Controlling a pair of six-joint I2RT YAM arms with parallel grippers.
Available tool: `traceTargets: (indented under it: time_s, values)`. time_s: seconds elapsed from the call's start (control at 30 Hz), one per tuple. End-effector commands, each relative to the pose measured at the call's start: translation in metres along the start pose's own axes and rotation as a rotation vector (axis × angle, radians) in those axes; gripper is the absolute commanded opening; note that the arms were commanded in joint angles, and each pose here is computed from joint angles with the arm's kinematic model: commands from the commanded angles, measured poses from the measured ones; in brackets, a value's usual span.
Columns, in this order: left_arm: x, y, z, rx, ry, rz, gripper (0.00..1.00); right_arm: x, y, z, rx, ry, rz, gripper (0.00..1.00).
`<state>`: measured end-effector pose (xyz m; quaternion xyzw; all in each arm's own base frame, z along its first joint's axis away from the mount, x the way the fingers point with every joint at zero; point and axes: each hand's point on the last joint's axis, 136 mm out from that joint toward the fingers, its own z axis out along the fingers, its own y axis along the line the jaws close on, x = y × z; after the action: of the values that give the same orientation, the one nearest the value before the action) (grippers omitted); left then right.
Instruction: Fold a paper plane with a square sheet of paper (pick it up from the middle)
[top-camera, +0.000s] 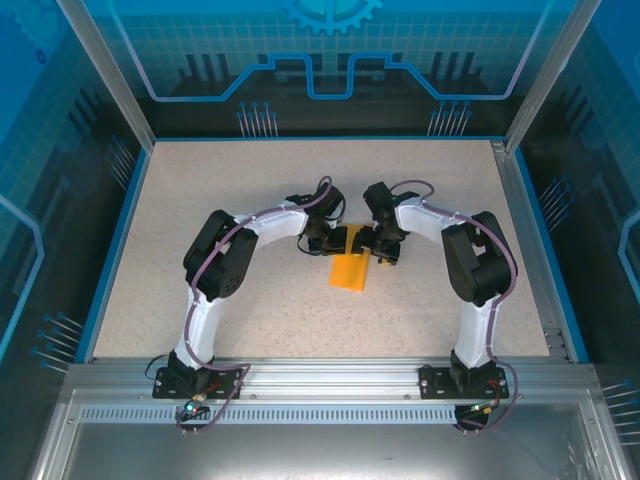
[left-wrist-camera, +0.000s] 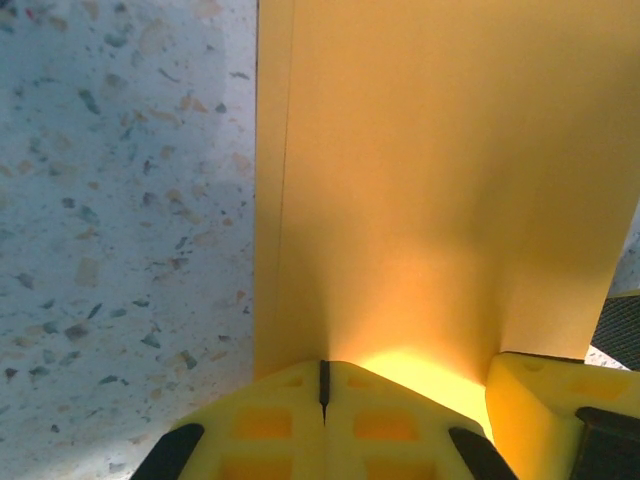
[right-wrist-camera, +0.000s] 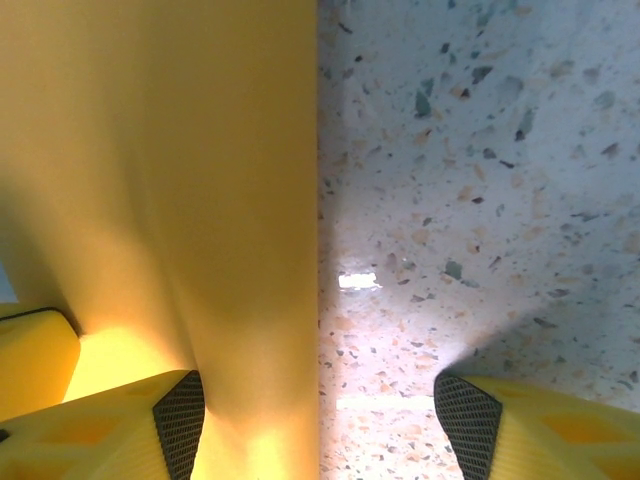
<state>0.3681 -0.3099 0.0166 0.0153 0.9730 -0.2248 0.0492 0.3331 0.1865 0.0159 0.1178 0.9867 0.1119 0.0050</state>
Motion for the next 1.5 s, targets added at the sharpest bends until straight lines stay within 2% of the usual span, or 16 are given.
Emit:
traceTargets:
  time_s: [0.0, 0.13, 0.23, 0.33, 0.43, 0.5, 0.6, 0.63, 0.8, 1.47]
  values:
    - [0.020, 0.022, 0.019, -0.075, 0.057, -0.003, 0.00, 0.004, -0.009, 0.012, 0.039, 0.023, -0.023, 0.70]
    - [0.021, 0.025, 0.019, -0.083, 0.054, -0.004, 0.00, -0.015, 0.011, -0.025, -0.094, -0.084, -0.053, 0.72]
    - [0.021, 0.024, 0.018, -0.081, 0.052, -0.001, 0.00, -0.023, 0.025, -0.052, -0.255, -0.154, -0.063, 0.73]
    - [0.020, 0.023, 0.019, -0.077, 0.050, 0.001, 0.00, -0.025, 0.036, -0.065, -0.408, -0.182, -0.076, 0.66]
    - [0.019, 0.022, 0.018, -0.074, 0.048, 0.004, 0.00, -0.019, 0.053, -0.062, -0.520, -0.155, -0.108, 0.38]
    - [0.020, 0.023, 0.020, -0.073, 0.052, 0.005, 0.00, -0.014, 0.063, -0.055, -0.567, -0.127, -0.135, 0.24]
    - [0.020, 0.022, 0.020, -0.071, 0.053, 0.005, 0.00, -0.011, 0.060, -0.040, -0.547, -0.097, -0.131, 0.04]
    - [0.020, 0.022, 0.019, -0.071, 0.052, 0.006, 0.00, -0.012, 0.056, -0.036, -0.534, -0.097, -0.123, 0.00]
    - [0.019, 0.023, 0.019, -0.074, 0.052, 0.006, 0.00, -0.007, 0.048, -0.019, -0.541, -0.056, -0.114, 0.00]
    - [0.025, 0.027, 0.024, -0.083, 0.073, 0.011, 0.00, -0.001, 0.006, 0.016, -0.504, -0.029, -0.119, 0.00]
